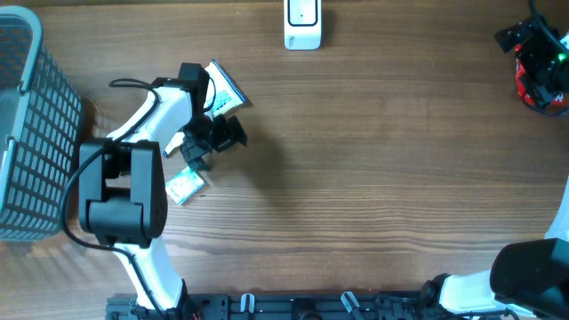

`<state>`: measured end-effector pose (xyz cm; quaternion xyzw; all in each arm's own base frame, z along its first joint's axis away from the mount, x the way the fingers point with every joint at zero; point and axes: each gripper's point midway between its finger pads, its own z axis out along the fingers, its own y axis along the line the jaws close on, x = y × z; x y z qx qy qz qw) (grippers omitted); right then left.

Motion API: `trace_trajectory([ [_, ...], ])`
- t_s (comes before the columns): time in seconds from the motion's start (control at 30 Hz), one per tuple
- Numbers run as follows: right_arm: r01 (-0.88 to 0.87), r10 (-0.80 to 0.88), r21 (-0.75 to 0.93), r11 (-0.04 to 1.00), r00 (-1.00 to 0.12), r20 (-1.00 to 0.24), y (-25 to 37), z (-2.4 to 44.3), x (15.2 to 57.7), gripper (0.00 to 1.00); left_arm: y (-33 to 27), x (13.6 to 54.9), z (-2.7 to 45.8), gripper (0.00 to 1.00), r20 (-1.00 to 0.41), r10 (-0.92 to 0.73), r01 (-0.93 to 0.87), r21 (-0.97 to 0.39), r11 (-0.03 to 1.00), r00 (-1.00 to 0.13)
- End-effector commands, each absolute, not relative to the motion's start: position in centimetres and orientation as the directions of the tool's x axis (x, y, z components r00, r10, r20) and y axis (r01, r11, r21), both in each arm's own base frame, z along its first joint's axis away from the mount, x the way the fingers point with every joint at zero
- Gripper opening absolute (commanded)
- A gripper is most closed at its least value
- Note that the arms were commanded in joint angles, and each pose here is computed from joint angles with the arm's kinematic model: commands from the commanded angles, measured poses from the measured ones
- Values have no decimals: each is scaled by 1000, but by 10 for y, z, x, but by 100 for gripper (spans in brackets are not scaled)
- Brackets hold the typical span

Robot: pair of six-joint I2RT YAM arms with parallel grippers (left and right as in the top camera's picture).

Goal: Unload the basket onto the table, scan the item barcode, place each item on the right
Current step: 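Reach the left gripper to the green tissue pack and grasp it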

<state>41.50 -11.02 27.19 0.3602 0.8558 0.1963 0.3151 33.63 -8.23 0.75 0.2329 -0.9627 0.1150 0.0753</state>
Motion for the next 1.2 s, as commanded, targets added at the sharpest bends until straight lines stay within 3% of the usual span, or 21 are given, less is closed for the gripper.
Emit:
trace_trajectory([
  [0.0,511,746,553,658,-538,-391,-112,267,416,100,-60,341,61,100,11,-433,-428,-175,887,-901],
  [0.17,511,746,553,658,-538,-391,-112,267,416,100,-10,332,139,100,-273,-536,-538,-75,840,-799],
  [0.37,511,747,553,658,-538,-391,-112,267,416,100,30,314,177,100,-353,-623,-631,-110,768,-698],
  [0.6,511,746,553,658,-538,-391,-112,267,416,100,82,272,132,100,-191,-768,-778,-34,627,-611],
  [0.8,511,746,553,658,-538,-391,-112,267,416,100,44,256,65,100,5,-687,-671,-223,707,-726],
  [0.9,511,746,553,658,-538,-391,-112,267,416,100,27,254,49,100,25,-638,-614,-302,729,-770],
  [1.17,511,747,553,658,-538,-391,-112,267,416,100,30,266,37,100,-49,-633,-587,-325,741,-772],
])
